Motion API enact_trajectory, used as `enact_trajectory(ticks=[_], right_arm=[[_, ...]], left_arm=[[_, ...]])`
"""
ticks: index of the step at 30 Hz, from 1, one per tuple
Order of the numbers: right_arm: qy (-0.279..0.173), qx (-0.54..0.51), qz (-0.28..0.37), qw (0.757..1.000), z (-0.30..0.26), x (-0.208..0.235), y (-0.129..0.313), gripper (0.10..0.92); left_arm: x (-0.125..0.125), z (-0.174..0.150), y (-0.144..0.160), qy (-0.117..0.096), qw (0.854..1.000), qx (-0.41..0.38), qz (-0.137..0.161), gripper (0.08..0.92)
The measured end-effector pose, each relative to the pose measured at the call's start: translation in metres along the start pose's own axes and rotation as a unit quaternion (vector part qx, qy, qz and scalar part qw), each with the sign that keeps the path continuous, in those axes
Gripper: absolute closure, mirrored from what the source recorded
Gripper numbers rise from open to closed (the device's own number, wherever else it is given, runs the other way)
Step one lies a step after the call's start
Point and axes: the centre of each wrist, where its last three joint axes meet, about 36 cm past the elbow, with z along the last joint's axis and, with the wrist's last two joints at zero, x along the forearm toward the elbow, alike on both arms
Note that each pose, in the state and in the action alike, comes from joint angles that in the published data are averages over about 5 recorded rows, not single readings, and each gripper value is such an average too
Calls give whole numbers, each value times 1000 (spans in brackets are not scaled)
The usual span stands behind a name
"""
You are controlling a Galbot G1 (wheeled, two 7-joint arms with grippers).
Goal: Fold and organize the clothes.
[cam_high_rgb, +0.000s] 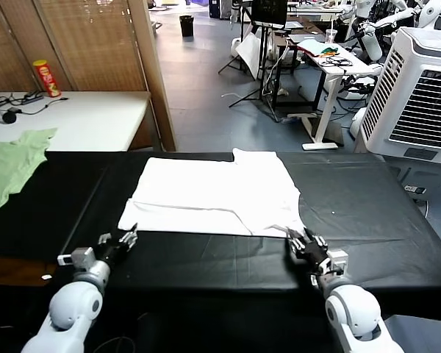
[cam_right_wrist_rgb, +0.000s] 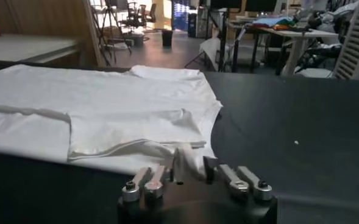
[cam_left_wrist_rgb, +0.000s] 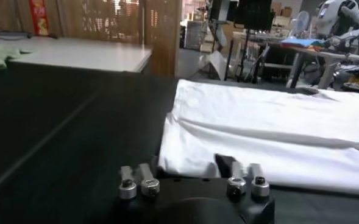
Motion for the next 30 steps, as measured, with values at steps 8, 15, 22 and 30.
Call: enact_trajectory(ticks=[8, 15, 22, 30], right_arm=[[34, 4, 10, 999, -10, 27, 0, 900], [73, 14, 11, 997, -4, 65, 8, 900], [96, 14, 10, 995, 8, 97, 14, 900], [106, 11, 10, 994, 9, 115, 16, 698]], left_arm=[[20, 1, 1, 18, 999, -24, -16, 871], [66, 4, -5, 35, 998, -57, -11, 873], [121, 9, -11, 56, 996, -71, -9, 873], [155, 9, -16, 74, 994, -71, -25, 872]])
